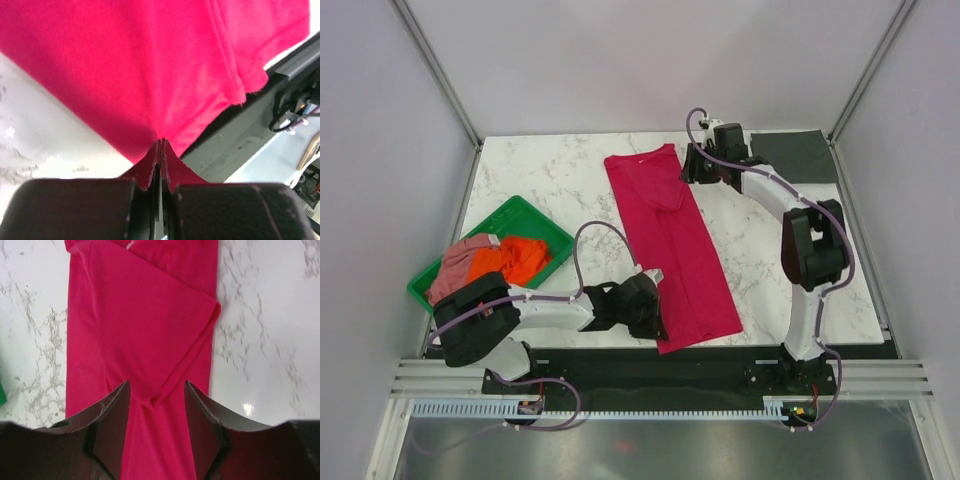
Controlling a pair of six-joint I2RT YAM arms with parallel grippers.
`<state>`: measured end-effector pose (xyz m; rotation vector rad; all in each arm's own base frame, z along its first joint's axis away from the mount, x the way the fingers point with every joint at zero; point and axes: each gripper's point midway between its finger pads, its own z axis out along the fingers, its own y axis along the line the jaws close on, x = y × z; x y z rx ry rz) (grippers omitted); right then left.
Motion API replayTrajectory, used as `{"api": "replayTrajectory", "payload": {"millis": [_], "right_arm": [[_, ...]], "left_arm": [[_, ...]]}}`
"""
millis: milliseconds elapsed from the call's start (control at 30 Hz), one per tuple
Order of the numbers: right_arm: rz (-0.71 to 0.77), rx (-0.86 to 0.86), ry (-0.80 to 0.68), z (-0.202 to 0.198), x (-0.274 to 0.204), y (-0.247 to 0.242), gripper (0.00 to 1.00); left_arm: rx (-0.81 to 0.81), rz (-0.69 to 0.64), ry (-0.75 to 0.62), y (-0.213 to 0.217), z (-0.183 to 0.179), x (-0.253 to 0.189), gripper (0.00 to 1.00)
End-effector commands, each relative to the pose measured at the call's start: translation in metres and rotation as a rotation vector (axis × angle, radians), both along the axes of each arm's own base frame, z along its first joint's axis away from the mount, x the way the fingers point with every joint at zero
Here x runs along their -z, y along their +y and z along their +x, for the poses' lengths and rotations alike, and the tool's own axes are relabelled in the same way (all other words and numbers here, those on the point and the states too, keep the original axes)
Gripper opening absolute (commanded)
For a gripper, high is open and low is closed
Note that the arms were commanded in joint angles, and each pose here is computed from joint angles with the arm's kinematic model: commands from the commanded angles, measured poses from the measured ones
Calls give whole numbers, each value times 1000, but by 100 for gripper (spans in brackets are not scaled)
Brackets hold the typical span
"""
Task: Fold and stack the t-shirts
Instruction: Fold the tshirt
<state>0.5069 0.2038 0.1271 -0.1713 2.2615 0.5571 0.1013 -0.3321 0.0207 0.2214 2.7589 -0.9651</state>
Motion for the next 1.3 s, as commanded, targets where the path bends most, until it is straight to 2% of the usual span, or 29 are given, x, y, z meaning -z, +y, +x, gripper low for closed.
{"api": "replayTrajectory", "payload": {"millis": [0,33,67,133,167,233,267,300,333,433,600,867,1133,1267], "right_arm": [[37,-69,-131,49,-24,10,53],[48,-73,-126,57,-18,12,52],[53,-79,-82,65,9,13,52],[86,-79,-107,86,4,17,52],[85,-73,-73,93,30,17,52],[114,-53,-96,113,26,17,51],[115,-50,-70,118,49,17,51],[125,-45,-103,129,40,16,49],[121,-27,-102,136,56,15,47],[148,16,-164,155,60,9,43],[278,-11,-196,170,56,17,42],[370,18,-229,183,69,23,38],[475,66,-230,193,78,28,33],[471,121,-229,198,82,22,23]], "left_arm": [[-20,-18,-37,1,4,-15,2],[-21,-31,-44,-2,5,-20,2],[-21,-52,-54,-5,7,-28,2],[-21,-75,-65,-9,9,-37,2],[-23,-92,-74,-13,12,-44,2],[-25,-110,-83,-19,15,-51,2],[-25,-128,-92,-24,18,-59,2],[-76,-97,-175,-19,35,-59,2],[-60,136,-70,26,12,-25,29],[-56,104,-113,15,21,-40,30],[-42,79,-199,-11,44,-62,30],[-57,90,-187,-19,50,-58,30],[-11,111,-241,-35,63,-58,30],[-31,132,-207,-28,61,-47,30]]}}
